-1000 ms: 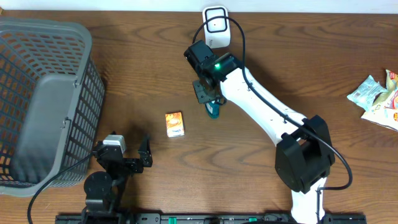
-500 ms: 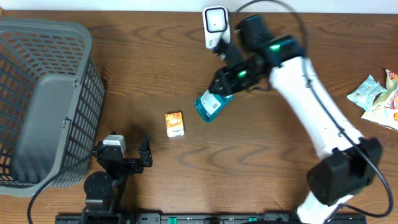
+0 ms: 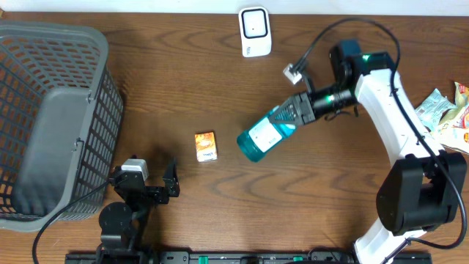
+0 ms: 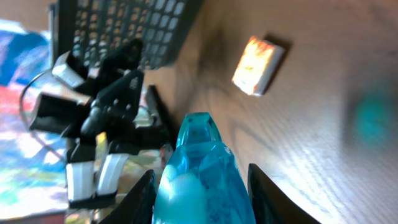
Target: Scan the item barcode
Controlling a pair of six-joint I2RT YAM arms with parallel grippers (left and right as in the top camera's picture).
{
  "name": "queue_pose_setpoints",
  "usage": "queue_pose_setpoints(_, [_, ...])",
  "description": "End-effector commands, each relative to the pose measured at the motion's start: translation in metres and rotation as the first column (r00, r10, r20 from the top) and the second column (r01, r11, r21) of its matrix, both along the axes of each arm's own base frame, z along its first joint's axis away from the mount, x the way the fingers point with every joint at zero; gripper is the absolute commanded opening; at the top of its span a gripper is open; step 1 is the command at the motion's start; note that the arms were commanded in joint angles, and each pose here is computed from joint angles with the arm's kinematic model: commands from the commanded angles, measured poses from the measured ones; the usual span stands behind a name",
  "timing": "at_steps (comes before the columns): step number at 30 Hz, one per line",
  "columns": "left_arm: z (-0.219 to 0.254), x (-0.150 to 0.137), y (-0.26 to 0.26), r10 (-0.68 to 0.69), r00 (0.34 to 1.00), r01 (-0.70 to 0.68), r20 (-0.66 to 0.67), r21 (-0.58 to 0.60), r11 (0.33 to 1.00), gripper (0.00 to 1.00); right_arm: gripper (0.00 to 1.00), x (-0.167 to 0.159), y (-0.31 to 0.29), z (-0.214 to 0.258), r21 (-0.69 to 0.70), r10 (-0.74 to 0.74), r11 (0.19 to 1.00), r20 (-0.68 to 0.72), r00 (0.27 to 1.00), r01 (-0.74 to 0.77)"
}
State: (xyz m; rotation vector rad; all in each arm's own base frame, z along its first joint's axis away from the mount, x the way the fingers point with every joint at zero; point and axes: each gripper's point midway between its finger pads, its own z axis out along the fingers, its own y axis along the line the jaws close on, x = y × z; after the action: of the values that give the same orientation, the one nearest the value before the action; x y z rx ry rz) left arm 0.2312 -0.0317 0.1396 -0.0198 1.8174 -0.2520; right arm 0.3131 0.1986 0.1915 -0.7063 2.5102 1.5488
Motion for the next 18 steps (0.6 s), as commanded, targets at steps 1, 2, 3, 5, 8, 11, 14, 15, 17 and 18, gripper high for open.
queue_pose_setpoints(1, [-0.014, -0.002, -0.002, -0.015, 0.999, 0.016, -0.042, 0.015, 1.000, 0.98, 0.08, -0.007, 0.005, 0.021, 0.284, -0.003, 0.959, 0.058, 0.998, -0.014])
queue_pose_setpoints(2, [-0.014, -0.002, -0.002, -0.015, 0.999, 0.016, -0.042, 0.015, 1.000, 0.98, 0.08, -0.008, 0.004, 0.019, 0.313, -0.012, 0.950, 0.048, 0.999, -0.004])
queue_pose_setpoints(3, [-0.014, -0.002, -0.002, -0.015, 0.999, 0.016, -0.042, 0.015, 1.000, 0.98, 0.08, -0.009, 0.004, 0.019, 0.336, -0.020, 0.942, 0.038, 0.999, 0.006])
queue_pose_setpoints(5, [-0.014, -0.002, -0.002, -0.015, 0.999, 0.016, -0.042, 0.015, 1.000, 0.98, 0.09, -0.011, 0.003, 0.017, 0.387, -0.035, 0.922, 0.017, 0.999, 0.026])
queue_pose_setpoints(8, [-0.014, -0.002, -0.002, -0.015, 0.999, 0.016, -0.042, 0.015, 1.000, 0.98, 0.09, -0.014, 0.002, 0.014, 0.424, -0.043, 0.905, -0.008, 0.999, 0.043])
queue_pose_setpoints(11, [-0.014, -0.002, -0.002, -0.015, 0.999, 0.016, -0.042, 0.015, 1.000, 0.98, 0.08, -0.018, 0.002, 0.009, 0.438, -0.046, 0.897, -0.034, 0.998, 0.057])
queue_pose_setpoints(14, [-0.014, -0.002, -0.002, -0.015, 0.999, 0.016, -0.042, 0.015, 1.000, 0.98, 0.06, -0.022, 0.002, 0.006, 0.445, -0.048, 0.893, -0.056, 0.997, 0.068])
queue_pose_setpoints(15, [-0.014, -0.002, -0.002, -0.015, 0.999, 0.016, -0.042, 0.015, 1.000, 0.98, 0.06, -0.023, 0.002, 0.005, 0.444, -0.048, 0.893, -0.061, 0.997, 0.070])
queue_pose_setpoints(17, [-0.014, -0.002, -0.002, -0.015, 0.999, 0.016, -0.042, 0.015, 1.000, 0.98, 0.05, -0.023, 0.002, 0.005, 0.449, -0.049, 0.891, -0.066, 0.997, 0.074])
queue_pose_setpoints(18, [-0.014, -0.002, -0.002, -0.015, 0.999, 0.016, -0.042, 0.015, 1.000, 0.98, 0.05, -0.023, 0.002, 0.005, 0.449, -0.049, 0.890, -0.066, 0.997, 0.074])
